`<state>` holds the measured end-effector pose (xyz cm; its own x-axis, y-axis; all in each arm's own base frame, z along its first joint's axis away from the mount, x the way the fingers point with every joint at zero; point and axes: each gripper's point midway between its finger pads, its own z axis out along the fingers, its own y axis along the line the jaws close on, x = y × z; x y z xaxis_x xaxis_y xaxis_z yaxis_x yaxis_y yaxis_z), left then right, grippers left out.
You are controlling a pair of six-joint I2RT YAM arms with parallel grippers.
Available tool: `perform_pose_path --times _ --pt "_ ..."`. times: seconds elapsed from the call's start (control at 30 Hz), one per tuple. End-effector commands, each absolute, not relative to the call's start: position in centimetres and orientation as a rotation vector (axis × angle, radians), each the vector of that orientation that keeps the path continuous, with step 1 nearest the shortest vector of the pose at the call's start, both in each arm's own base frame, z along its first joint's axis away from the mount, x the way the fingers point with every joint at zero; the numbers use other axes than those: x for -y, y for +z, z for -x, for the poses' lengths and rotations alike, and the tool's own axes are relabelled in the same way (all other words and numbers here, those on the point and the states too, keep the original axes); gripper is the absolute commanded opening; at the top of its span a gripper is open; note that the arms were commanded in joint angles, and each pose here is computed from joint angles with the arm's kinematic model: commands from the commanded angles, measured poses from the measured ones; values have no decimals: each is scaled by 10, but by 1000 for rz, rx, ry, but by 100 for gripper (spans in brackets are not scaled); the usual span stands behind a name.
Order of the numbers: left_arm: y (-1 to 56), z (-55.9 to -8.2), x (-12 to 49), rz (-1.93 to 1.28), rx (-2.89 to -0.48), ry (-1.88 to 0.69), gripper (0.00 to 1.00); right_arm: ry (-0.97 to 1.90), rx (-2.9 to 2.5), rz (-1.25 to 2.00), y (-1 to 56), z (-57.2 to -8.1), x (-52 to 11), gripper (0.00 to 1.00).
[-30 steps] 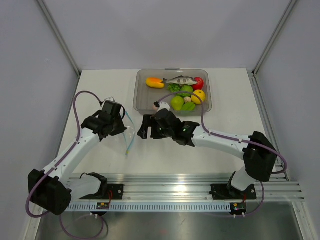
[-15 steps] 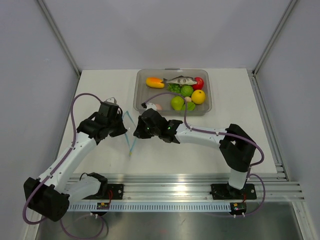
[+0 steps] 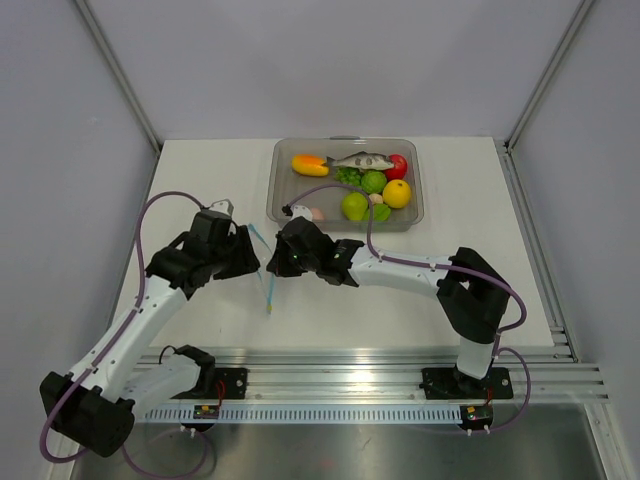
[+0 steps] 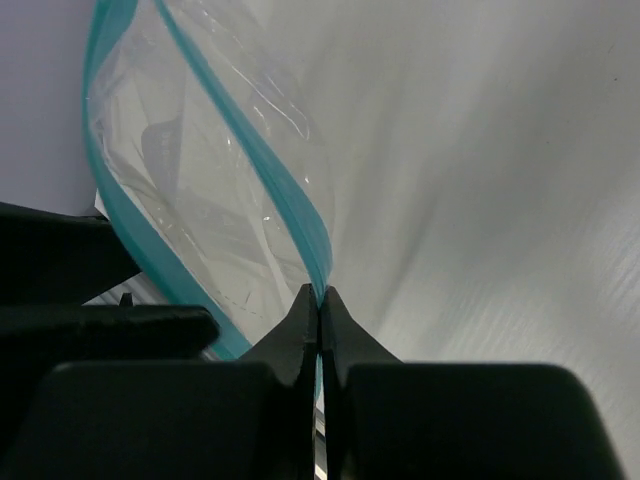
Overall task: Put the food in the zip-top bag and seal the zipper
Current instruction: Open the zipper of the food storage bag.
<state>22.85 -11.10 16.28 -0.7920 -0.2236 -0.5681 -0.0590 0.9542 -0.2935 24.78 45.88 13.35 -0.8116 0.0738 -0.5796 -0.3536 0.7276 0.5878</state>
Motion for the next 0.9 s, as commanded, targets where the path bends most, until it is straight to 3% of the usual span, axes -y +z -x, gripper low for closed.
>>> perform_pose_path --times 0.0,0.07,0.13,0.33,0.43,0.57,0.6,0.87 --pt "160 -232 117 214 -2427 -397 72 1040 -2258 184 169 -248 -464 0" --pt "161 -235 120 240 -2381 -439 75 1050 -2265 177 169 -246 -465 0" --pt "154 -234 123 257 -2373 -469 71 1046 -2271 176 168 -245 -464 0" --pt "150 -236 118 324 -2309 -473 44 1038 -2286 172 165 -244 -462 0" --pt "146 -237 118 325 -2322 -459 38 1030 -2293 164 161 -245 -461 0" --pt "148 -238 119 325 -2344 -453 5 971 -2312 148 154 -249 -456 0" --pt "149 -237 119 318 -2349 -454 2 913 -2332 143 148 -252 -449 0" --pt "164 -234 122 183 -2396 -440 0 790 -2385 101 121 -291 -420 0"
